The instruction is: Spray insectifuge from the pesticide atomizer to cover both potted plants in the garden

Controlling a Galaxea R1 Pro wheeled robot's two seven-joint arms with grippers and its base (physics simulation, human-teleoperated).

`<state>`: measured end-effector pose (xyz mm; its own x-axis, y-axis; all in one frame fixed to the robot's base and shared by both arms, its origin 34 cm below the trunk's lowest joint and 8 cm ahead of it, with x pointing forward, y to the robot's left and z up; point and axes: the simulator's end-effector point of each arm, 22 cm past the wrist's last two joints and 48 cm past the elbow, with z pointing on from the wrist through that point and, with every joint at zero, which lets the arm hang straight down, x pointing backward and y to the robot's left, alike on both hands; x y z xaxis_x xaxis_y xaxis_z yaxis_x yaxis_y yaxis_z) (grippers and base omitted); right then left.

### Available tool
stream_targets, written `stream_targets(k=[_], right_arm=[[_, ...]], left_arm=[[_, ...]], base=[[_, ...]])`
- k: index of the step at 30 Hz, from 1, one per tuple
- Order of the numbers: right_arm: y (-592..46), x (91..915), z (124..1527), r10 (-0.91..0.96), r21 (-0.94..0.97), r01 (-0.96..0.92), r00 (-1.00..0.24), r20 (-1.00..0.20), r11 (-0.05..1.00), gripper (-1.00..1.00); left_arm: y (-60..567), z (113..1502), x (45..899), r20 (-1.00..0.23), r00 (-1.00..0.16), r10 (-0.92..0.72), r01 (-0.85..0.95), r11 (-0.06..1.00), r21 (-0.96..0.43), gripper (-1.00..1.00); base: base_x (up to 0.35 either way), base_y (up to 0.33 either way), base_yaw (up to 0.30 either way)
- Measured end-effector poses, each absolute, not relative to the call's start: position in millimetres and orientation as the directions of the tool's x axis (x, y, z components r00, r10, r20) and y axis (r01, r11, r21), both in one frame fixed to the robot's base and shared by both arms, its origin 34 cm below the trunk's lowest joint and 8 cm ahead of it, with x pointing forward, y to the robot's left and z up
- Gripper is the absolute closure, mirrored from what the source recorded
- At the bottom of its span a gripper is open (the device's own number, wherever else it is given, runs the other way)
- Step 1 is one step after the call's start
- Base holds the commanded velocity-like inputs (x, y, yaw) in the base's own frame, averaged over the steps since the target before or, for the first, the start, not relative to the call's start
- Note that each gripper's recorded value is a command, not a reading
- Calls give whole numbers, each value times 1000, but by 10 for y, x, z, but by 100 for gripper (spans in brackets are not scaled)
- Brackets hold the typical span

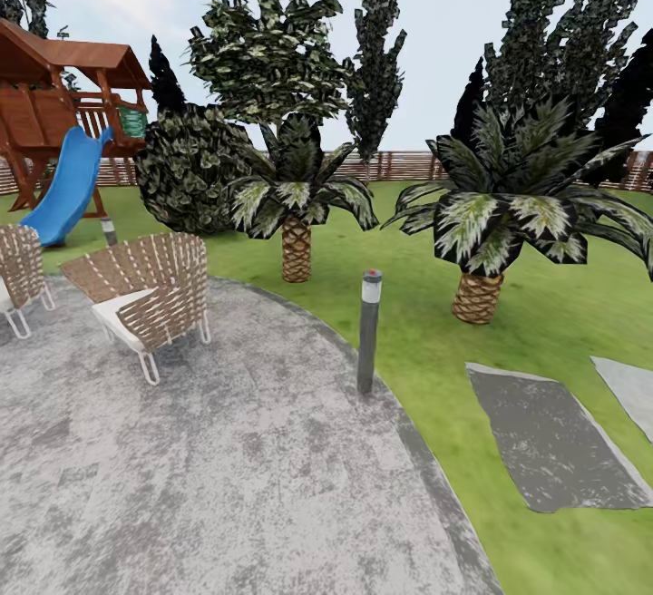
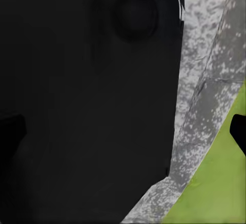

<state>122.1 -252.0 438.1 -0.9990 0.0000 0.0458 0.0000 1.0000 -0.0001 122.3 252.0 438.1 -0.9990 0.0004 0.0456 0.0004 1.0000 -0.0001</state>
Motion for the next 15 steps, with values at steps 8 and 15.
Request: stream_targets(k=[8,15], right_arm=[[-2375,1559,4374,-10,17,-10,-1000,-10,1000,-100],[-2374,1810,4380,-1,16,-2,-999,-53,1000,-100]], left_arm=[[2508,4376,1364,-1,-1000,7,7,1000,-1,-100],[2523,4379,1537,-56,-998,6,6,1000,3,-100]], base=[[0,0,0],[0,0,0]])
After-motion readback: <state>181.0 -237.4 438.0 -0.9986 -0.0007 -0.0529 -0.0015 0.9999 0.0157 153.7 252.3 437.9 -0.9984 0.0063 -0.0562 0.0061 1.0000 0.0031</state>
